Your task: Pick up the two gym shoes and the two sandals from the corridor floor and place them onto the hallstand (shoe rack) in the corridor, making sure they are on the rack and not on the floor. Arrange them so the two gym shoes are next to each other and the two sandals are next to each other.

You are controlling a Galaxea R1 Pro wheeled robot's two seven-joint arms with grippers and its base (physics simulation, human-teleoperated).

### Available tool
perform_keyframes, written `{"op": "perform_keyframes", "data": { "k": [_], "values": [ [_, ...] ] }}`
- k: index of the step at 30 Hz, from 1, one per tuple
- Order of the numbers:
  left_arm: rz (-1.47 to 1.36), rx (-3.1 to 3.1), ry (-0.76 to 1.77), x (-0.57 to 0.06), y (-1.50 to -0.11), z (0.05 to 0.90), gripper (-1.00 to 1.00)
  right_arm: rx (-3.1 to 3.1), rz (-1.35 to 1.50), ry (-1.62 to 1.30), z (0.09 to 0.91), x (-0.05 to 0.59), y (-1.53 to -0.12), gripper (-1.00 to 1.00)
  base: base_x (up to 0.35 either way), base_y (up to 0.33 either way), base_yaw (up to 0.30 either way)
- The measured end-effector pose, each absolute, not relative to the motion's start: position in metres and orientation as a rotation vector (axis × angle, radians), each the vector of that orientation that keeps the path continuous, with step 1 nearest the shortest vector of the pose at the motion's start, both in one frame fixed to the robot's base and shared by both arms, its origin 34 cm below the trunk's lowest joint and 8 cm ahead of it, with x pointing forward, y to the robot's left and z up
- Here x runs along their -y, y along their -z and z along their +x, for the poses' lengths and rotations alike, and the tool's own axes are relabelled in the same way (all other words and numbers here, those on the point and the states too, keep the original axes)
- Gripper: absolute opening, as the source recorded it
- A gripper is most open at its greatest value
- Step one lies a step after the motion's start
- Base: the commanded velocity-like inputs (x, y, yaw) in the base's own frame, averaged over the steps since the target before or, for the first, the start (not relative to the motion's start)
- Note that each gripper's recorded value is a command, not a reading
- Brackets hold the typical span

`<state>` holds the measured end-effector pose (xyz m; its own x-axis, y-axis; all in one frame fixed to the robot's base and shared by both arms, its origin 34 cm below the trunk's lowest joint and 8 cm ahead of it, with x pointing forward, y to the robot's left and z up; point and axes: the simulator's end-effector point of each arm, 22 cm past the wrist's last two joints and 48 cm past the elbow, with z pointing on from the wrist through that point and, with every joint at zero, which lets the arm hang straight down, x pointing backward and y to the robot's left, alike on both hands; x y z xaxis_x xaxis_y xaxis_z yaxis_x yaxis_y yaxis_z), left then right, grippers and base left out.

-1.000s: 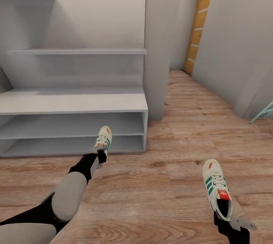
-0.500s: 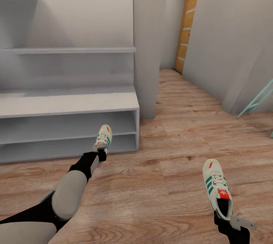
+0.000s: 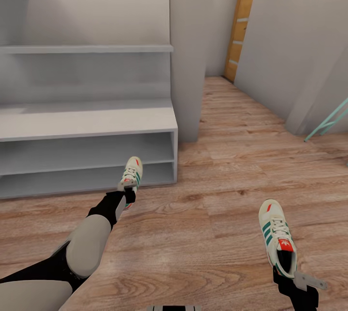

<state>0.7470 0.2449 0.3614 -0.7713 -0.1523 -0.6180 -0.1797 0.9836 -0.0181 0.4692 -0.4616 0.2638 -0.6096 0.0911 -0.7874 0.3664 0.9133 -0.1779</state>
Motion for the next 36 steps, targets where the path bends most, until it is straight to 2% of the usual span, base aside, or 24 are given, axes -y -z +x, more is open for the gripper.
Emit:
{"op": "perform_keyframes", "data": {
  "k": [21, 36],
  "values": [
    [-0.292, -2.379, -0.187, -0.313, -0.395, 0.766, -1.00, -2.205, 0.322, 0.418, 0.469, 0.466, -0.266, -1.00, 0.000, 0.000, 0.000],
    [-0.286, -2.377, -0.176, -0.311, -0.434, 0.795, -1.00, -2.205, 0.322, 0.418, 0.469, 0.466, -0.266, -1.00, 0.000, 0.000, 0.000]
  ]
}}
